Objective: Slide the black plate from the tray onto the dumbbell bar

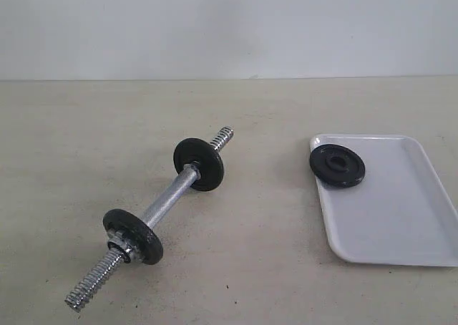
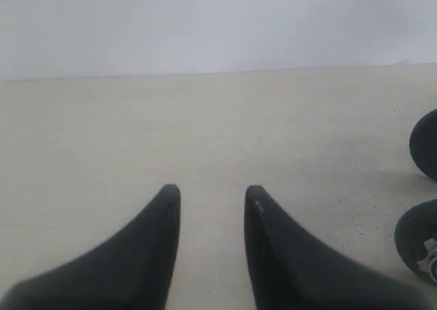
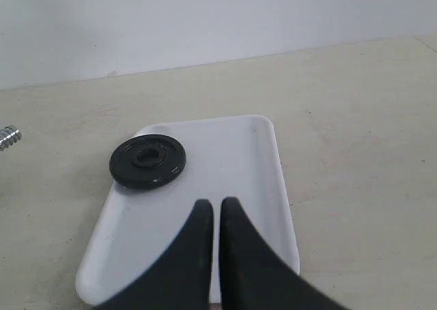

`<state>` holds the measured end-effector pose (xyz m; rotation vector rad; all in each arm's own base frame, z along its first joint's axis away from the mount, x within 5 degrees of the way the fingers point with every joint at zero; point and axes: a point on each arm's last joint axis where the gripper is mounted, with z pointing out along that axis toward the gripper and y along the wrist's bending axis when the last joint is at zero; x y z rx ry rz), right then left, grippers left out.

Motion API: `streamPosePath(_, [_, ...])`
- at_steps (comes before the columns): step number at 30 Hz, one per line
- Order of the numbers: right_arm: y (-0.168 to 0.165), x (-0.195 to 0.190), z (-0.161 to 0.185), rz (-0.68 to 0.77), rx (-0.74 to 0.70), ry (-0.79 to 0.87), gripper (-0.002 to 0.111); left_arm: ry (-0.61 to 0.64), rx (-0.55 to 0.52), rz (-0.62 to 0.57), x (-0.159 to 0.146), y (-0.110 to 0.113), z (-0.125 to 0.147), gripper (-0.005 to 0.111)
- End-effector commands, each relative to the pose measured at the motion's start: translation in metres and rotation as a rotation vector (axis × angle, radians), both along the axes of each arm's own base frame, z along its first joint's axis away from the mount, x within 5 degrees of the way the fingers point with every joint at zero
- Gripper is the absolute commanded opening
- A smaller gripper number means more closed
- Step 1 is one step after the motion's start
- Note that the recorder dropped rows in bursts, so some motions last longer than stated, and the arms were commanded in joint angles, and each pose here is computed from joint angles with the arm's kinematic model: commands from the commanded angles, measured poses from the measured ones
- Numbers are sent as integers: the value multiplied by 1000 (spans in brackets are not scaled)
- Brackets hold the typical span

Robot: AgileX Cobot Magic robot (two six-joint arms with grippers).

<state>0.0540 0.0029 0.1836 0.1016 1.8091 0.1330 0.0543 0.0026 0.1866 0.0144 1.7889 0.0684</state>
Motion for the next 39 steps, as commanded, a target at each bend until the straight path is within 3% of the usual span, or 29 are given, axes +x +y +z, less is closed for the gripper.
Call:
streamPosePath(1, [0,0,2,-3,-2,-16,0,-9,12,-5,0,0,0,30])
streamPosePath(3, [0,0,2,-3,-2,-16,0,-78,10,-8,1,0,6,30])
streamPosePath(7, [0,0,2,-3,-2,-16,0,-470,-177,-4,-1,0,41,30])
streamPosePath(11, [0,0,2,-3,-2,-16,0,-789,-230,-1,-12,4,67,30])
streamPosePath(14, [0,0,2,-3,-2,-16,0,-969,-488,-73,-22,5,80,30])
streamPosePath(17, [0,0,2,-3,-2,-16,0,-846,-606,-123,-17,0,81,30])
streamPosePath(20, [0,0,2,-3,-2,-16,0,-622,-531,-100,-14,-4,91,30])
streamPosePath(23, [0,0,2,-3,-2,-16,0,-508,-511,-33,-13,-2,106,30])
streamPosePath(29, [0,-1,-1,0,-3,18,0,-634,-479,-92,-20,-4,149,30])
streamPosePath(33, [0,-1,-1,0,-3,18,0,-679,-354,-102,-25,-5,165,27])
streamPosePath(34, [0,-1,-1,0,-3,18,0,-657,-316,-92,-19,-5,171,15])
streamPosePath(36, [0,-1,-1,0,-3,18,0,-621,-264,-84,-7,-5,181,4])
streamPosePath(39, [0,-1,-1,0,-3,18,0,-488,-206,-12,20,0,189,4])
